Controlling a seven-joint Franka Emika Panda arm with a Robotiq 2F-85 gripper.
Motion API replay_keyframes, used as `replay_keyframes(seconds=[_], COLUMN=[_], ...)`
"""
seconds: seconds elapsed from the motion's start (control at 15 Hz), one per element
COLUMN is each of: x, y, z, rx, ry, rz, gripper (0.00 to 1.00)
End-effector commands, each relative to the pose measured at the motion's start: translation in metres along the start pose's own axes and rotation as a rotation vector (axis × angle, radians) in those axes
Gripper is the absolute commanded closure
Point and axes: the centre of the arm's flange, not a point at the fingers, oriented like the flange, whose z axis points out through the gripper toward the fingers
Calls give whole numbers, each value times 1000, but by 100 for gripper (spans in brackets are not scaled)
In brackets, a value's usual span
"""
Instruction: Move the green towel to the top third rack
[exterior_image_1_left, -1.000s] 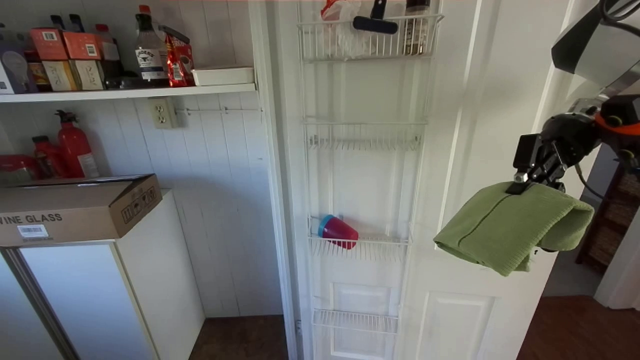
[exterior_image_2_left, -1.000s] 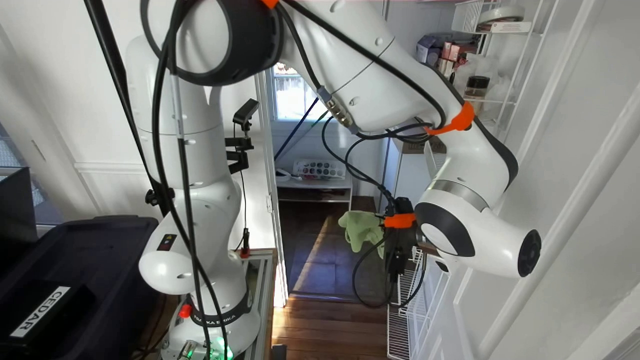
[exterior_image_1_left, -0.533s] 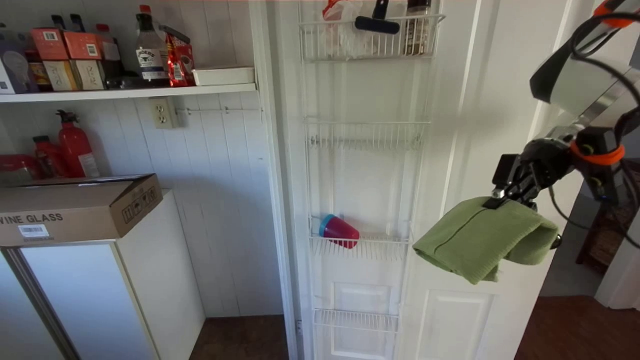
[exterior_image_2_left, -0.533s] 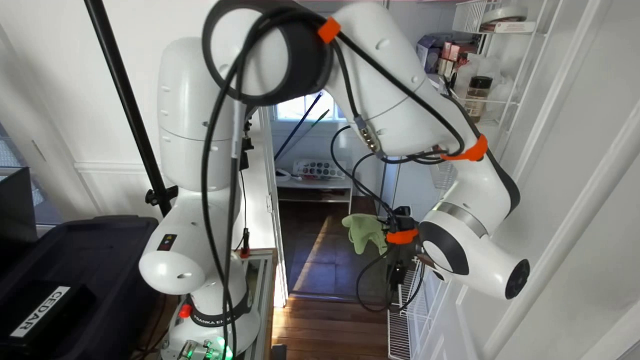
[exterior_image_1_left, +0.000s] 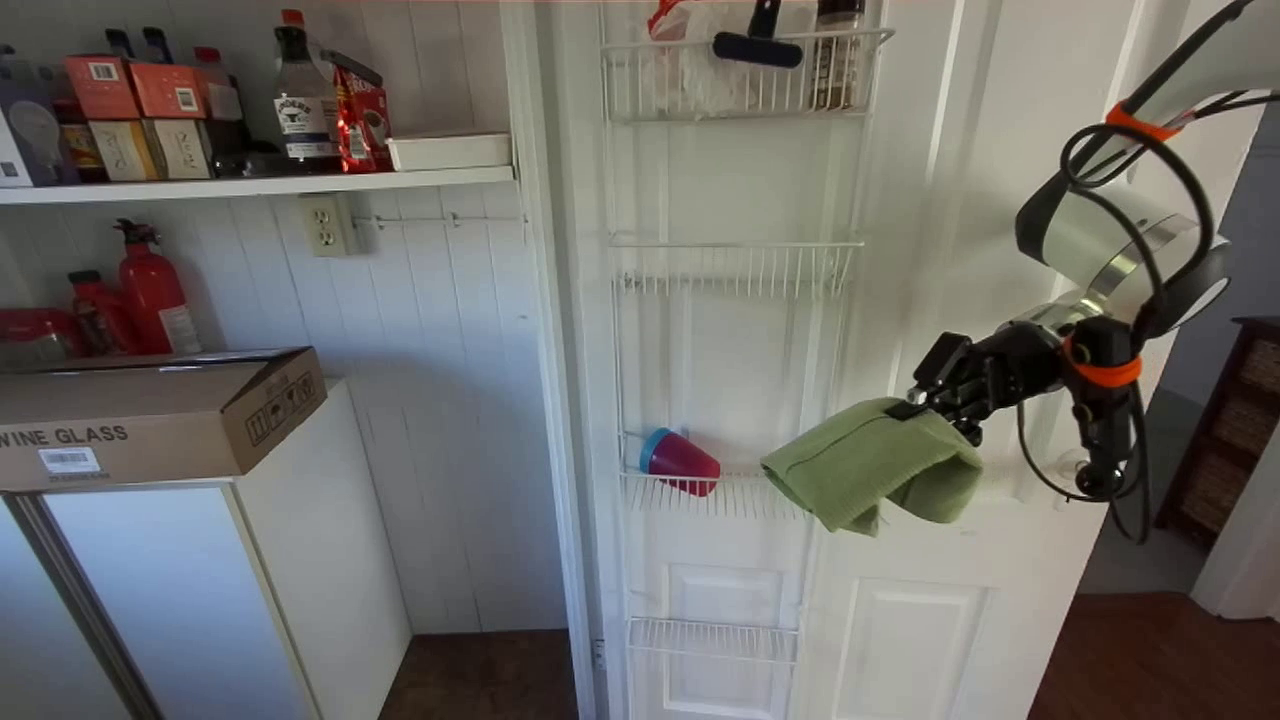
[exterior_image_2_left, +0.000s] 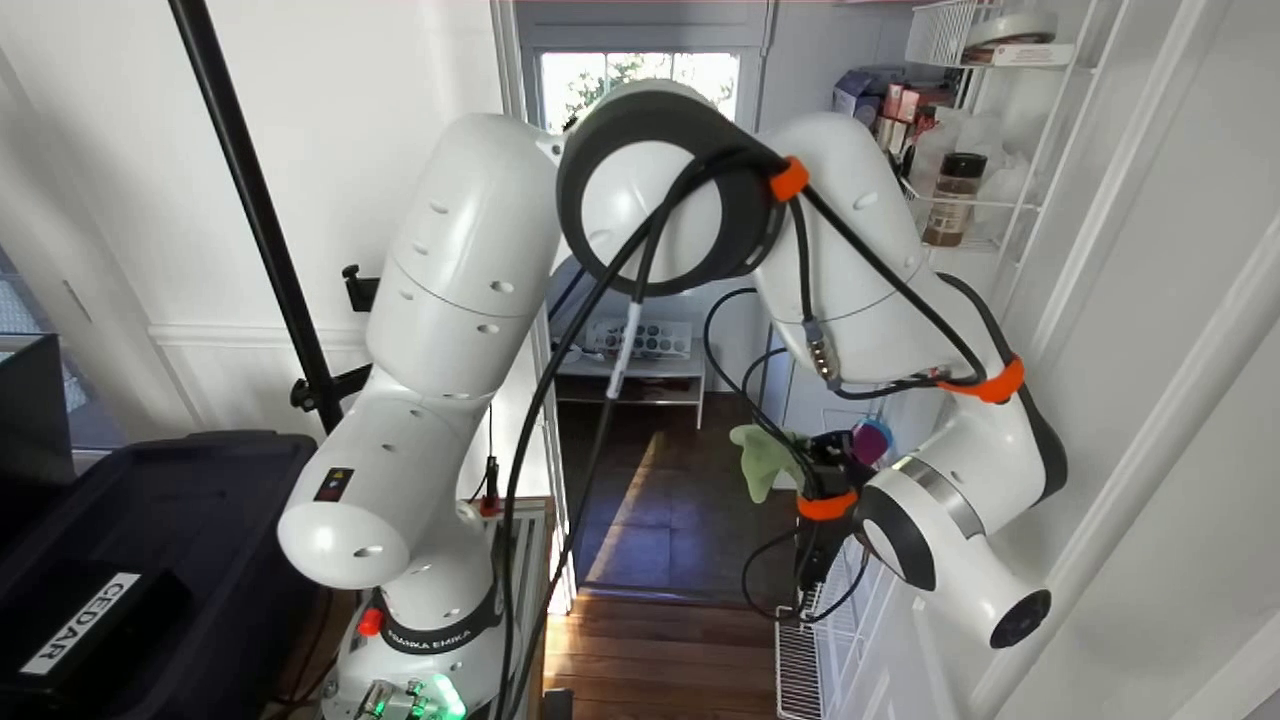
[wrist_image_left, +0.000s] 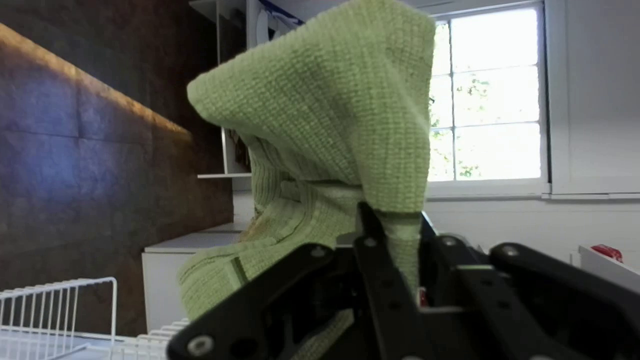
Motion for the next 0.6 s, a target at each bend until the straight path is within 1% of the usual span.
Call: replay_keyframes(seconds=[0.0, 0.13, 0.27, 0.53], x=[26, 36, 45, 55], y=[11, 18, 21, 23], z=[-2, 0, 2, 6], rx=[77, 111, 134, 154], ry=[91, 132, 154, 203], rz=[-64, -76, -90, -95], gripper=[96, 96, 96, 96])
